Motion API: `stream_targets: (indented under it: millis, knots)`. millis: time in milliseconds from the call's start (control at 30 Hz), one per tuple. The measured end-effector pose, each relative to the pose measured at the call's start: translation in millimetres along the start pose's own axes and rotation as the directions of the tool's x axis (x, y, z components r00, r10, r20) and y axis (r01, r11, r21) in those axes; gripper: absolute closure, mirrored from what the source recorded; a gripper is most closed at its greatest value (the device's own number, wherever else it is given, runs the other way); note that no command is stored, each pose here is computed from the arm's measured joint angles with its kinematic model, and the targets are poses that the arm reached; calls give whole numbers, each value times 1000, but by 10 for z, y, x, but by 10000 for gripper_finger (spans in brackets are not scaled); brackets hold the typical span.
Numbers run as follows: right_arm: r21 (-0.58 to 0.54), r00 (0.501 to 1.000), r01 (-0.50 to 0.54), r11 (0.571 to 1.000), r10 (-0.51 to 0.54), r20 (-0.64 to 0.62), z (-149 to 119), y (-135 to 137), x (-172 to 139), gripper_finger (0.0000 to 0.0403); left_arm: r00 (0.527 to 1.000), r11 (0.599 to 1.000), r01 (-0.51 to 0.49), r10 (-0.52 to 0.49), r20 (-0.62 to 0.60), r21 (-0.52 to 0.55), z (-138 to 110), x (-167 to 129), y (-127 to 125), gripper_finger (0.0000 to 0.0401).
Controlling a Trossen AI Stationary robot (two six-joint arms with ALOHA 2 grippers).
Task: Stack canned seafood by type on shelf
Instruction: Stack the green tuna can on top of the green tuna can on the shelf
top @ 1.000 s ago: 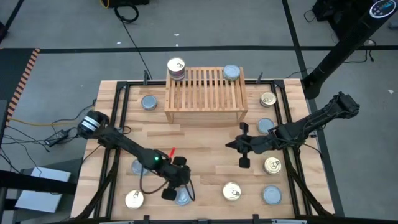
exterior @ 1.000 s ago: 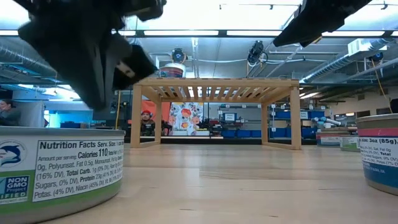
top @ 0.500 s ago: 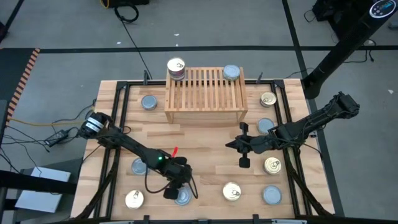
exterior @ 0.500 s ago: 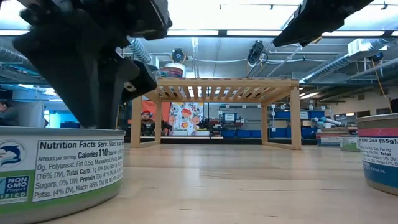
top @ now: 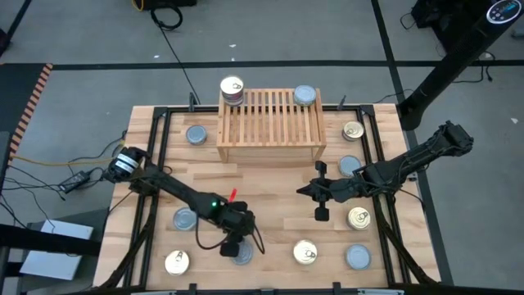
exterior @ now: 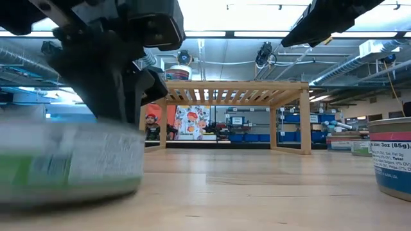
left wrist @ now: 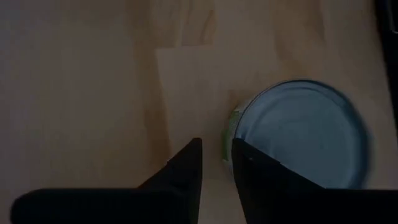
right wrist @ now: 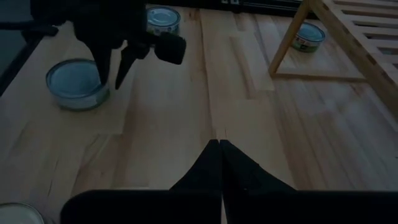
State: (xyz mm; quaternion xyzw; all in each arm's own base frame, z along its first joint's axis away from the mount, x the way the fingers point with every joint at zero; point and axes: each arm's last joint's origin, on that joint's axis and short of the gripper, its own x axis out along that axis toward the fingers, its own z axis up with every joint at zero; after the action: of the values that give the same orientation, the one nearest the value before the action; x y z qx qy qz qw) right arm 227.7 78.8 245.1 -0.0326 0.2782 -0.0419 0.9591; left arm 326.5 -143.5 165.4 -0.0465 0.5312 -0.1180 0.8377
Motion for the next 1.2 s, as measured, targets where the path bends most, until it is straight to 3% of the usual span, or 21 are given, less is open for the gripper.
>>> stream_targets:
  millis: [667, 1200]
  knots:
    - [0, 1000, 0, 1000, 0, 0, 0, 0, 0, 395, 974, 971, -228, 228, 9, 75, 0, -2, 224, 394]
    - [4, 1000, 0, 1000, 0, 0, 0, 0, 0, 394, 975, 974, -214, 208, 84, 69, -111, 121, 267, 397]
